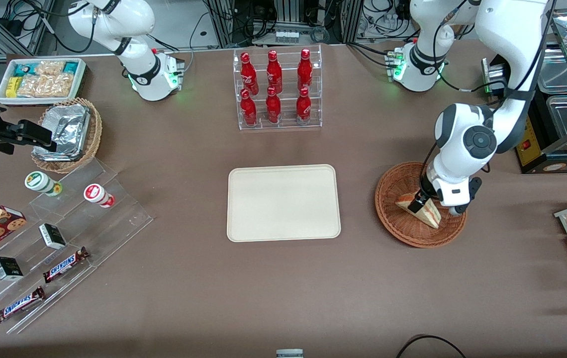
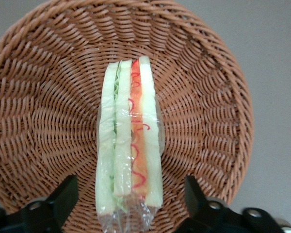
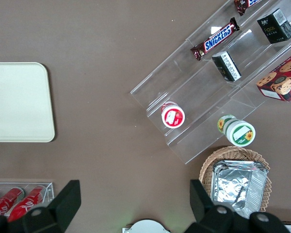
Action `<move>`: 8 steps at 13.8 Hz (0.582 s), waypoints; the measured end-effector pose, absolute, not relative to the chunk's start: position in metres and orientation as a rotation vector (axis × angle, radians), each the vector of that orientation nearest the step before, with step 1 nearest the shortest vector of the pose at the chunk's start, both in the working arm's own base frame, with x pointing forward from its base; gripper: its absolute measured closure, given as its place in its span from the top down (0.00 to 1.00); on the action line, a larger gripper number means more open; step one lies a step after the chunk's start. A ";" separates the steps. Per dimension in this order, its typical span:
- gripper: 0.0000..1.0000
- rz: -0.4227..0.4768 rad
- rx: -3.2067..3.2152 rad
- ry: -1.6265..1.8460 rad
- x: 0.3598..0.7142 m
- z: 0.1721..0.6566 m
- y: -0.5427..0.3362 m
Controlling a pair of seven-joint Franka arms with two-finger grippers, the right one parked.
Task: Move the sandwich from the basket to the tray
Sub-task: 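Close the left gripper on the wrapped sandwich, then lift the sandwich and carry it over the cream tray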
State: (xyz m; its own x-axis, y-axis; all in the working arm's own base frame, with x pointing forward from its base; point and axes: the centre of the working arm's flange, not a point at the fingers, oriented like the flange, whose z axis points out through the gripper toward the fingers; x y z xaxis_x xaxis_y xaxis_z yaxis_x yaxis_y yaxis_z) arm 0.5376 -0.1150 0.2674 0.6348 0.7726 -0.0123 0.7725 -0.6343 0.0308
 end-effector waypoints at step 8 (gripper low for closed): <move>0.25 0.024 2.825 1.316 0.550 0.300 -0.118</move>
